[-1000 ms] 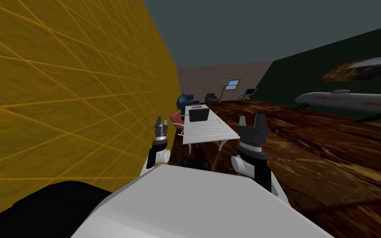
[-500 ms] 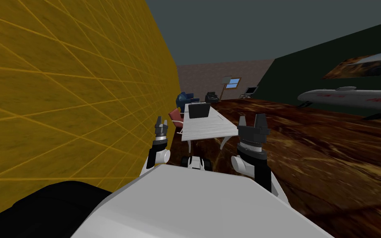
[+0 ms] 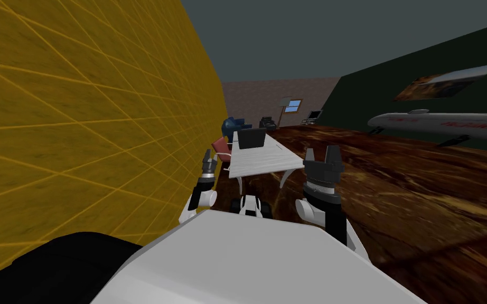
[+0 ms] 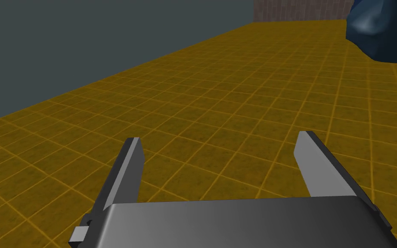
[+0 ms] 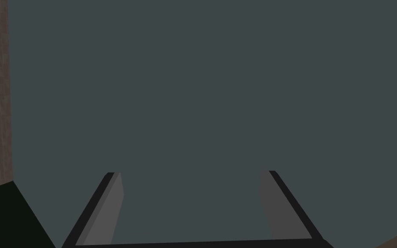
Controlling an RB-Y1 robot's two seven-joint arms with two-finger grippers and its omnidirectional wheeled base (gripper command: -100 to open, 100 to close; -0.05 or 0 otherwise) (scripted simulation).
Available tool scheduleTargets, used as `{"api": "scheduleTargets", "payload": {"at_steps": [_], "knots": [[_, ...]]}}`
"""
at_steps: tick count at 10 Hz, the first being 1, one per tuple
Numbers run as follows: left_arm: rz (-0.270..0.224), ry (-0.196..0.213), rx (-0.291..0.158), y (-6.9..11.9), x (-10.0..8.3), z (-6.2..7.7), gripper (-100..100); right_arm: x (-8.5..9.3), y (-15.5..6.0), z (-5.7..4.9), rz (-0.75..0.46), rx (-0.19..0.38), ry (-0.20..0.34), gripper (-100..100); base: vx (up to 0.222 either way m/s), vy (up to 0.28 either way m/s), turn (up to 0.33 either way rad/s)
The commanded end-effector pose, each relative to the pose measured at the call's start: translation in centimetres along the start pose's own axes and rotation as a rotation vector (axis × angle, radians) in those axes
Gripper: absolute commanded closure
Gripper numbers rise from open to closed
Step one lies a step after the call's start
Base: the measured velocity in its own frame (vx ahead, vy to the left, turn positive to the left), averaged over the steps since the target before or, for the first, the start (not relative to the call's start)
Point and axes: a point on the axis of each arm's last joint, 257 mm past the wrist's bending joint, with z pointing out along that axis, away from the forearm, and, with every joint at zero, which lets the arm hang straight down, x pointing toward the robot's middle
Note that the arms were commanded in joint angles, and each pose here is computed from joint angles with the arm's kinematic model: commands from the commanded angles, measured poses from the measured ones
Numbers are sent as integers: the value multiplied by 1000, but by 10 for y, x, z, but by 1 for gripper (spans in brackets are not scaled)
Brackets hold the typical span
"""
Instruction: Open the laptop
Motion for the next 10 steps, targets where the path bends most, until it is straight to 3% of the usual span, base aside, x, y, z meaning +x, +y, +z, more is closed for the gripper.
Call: {"api": "scheduleTargets", "payload": {"at_steps": [1, 3, 6, 8, 9, 10], "knots": [[-21, 44, -50, 23, 2, 3, -100, 0, 0, 0, 0, 0, 0, 0, -6, -21, -44], [-57, 86, -122, 55, 4, 9, -100, 0, 0, 0, 0, 0, 0, 0, -7, -28, -159], [-65, 114, -164, 73, 3, 12, -100, 0, 0, 0, 0, 0, 0, 0, -8, -22, -107], [-102, 142, -240, 103, -2, 21, -100, 0, 0, 0, 0, 0, 0, 0, -9, -30, -217], [-91, 146, -255, 110, -5, 19, -100, 0, 0, 0, 0, 0, 0, 0, -12, -31, -88], [-105, 155, -298, 126, -10, 23, -100, 0, 0, 0, 0, 0, 0, 0, -4, -31, -164]]}}
